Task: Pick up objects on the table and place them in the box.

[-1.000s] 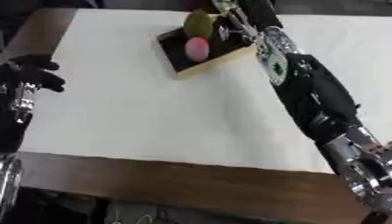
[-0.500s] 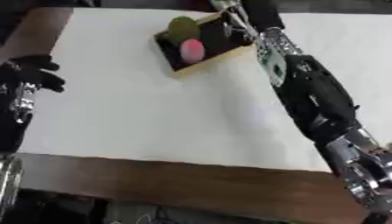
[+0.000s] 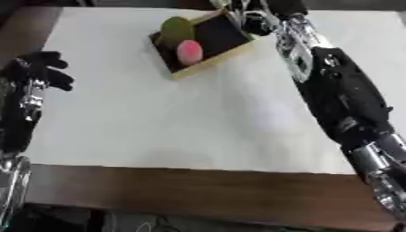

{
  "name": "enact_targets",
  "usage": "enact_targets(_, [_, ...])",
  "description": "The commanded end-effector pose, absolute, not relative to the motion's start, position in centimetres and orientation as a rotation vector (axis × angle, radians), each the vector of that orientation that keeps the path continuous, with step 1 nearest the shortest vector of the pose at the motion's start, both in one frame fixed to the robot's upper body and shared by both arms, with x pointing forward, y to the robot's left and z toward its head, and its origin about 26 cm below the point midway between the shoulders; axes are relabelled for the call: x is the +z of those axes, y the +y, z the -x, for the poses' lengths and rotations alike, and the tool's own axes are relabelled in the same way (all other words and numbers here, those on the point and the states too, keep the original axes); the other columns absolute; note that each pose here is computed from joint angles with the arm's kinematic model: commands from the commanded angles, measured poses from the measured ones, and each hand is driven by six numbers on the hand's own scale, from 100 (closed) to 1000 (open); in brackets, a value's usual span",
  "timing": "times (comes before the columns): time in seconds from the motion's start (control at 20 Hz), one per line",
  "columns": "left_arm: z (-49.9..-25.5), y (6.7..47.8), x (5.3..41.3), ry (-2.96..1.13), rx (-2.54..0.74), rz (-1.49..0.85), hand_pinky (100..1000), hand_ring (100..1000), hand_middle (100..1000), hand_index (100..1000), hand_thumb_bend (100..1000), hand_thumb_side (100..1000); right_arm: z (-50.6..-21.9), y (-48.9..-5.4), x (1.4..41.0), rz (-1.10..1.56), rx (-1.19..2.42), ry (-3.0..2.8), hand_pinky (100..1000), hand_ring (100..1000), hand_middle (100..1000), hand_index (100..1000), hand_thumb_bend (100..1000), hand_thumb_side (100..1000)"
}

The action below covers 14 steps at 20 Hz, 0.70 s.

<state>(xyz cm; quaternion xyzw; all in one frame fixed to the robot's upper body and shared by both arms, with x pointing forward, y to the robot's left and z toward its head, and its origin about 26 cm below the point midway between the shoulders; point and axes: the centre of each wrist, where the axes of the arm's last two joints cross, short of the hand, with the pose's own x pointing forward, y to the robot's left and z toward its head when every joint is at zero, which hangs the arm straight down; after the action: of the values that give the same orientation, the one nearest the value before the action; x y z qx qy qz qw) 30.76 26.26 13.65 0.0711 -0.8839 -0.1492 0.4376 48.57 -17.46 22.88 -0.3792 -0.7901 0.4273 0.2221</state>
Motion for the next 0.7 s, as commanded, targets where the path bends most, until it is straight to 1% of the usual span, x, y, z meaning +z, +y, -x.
enact_targets(0.05, [-30.6, 27.3, 14.2, -2.203, -0.37, -0.239, 540, 566, 608, 746, 100, 717, -46.7, -18.7, 26.4, 0.956, 1.188, -2.285, 842, 892, 858, 974, 100, 100])
enact_targets(0.35, [-30.5, 28.0, 13.8, -2.185, -0.346, -0.291, 544, 581, 624, 757, 100, 719, -42.2, -21.9, 27.4, 0.732, 1.097, -2.336, 821, 870, 823, 967, 100, 102])
enact_targets(0.55, [-30.5, 28.2, 13.8, -2.181, -0.332, -0.315, 549, 599, 651, 775, 100, 720, -39.3, -24.4, 26.9, 0.685, 0.99, -2.352, 812, 860, 803, 959, 100, 149])
enact_targets(0.6, [-30.5, 28.3, 13.7, -2.179, -0.329, -0.322, 551, 606, 659, 779, 100, 720, -38.6, -25.0, 26.6, 0.682, 0.965, -2.356, 812, 858, 798, 959, 100, 132])
enact_targets(0.65, [-30.4, 28.4, 13.7, -2.178, -0.326, -0.327, 552, 609, 663, 781, 100, 720, -37.9, -25.5, 26.3, 0.681, 0.943, -2.358, 808, 854, 792, 958, 100, 145])
enact_targets(0.7, [-30.4, 28.4, 13.7, -2.178, -0.322, -0.332, 553, 612, 666, 781, 100, 721, -37.4, -25.9, 25.9, 0.675, 0.922, -2.356, 800, 846, 781, 954, 100, 194])
